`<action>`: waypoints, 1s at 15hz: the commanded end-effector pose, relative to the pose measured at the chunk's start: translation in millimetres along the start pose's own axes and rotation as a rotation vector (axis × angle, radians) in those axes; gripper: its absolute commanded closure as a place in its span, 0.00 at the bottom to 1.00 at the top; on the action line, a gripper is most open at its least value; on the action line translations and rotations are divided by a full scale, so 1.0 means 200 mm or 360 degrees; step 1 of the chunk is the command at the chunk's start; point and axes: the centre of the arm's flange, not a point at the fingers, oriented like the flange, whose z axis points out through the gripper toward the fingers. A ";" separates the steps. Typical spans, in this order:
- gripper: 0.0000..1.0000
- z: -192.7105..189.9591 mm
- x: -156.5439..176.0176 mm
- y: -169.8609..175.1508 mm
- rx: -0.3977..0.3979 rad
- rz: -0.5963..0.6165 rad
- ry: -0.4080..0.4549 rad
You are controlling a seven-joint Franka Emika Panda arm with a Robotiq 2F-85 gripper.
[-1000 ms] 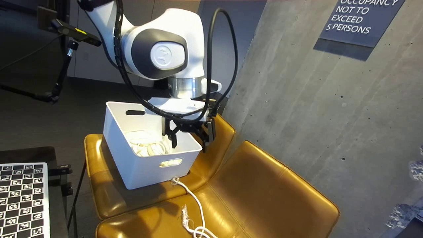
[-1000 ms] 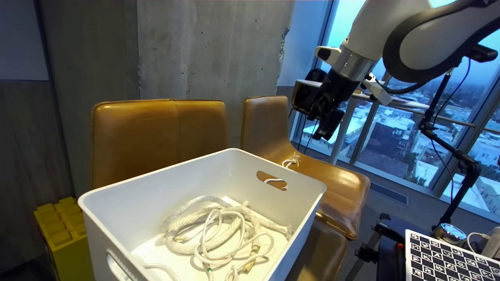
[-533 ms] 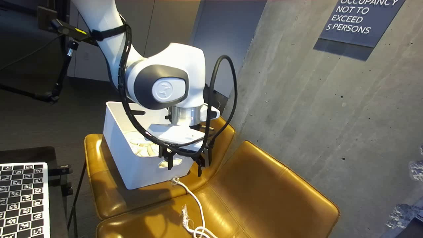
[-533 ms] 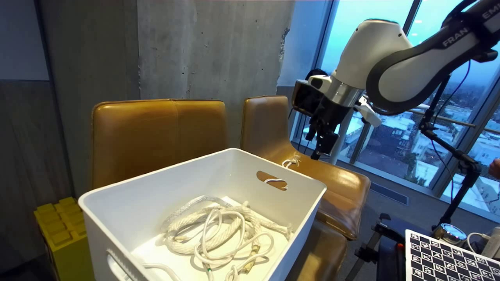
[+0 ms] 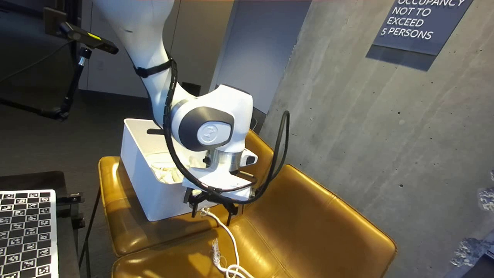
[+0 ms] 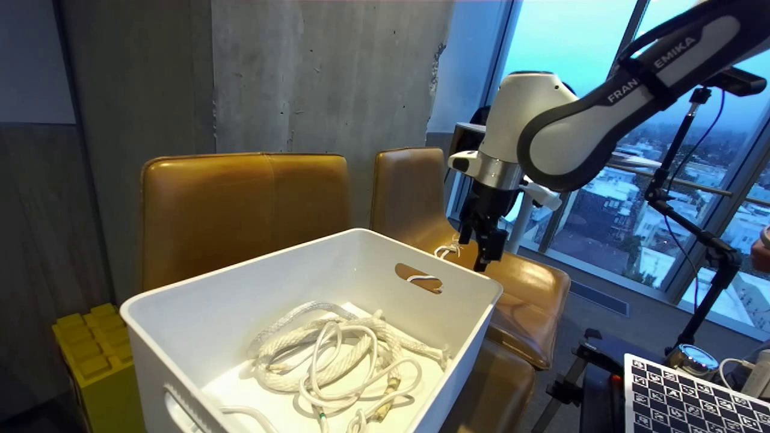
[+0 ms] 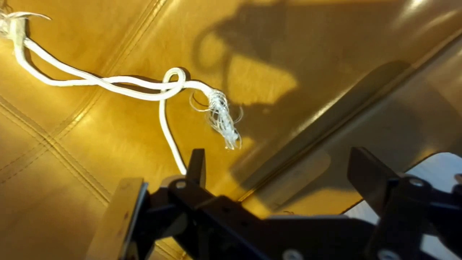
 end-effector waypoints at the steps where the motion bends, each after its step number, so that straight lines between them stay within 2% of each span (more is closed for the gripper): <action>1: 0.00 -0.07 0.08 0.09 0.0186 -0.0199 -0.0039; 3: 0.00 -0.09 0.12 0.11 0.0236 -0.0311 -0.0047; 6: 0.00 -0.09 0.13 0.18 0.0243 -0.0467 -0.0102; 10: 0.00 0.03 0.05 0.21 0.0218 -0.0626 -0.0157; 12: 0.00 0.11 0.00 0.19 0.0182 -0.0725 -0.0194; 15: 0.00 0.23 -0.03 0.18 0.0051 -0.0913 -0.0277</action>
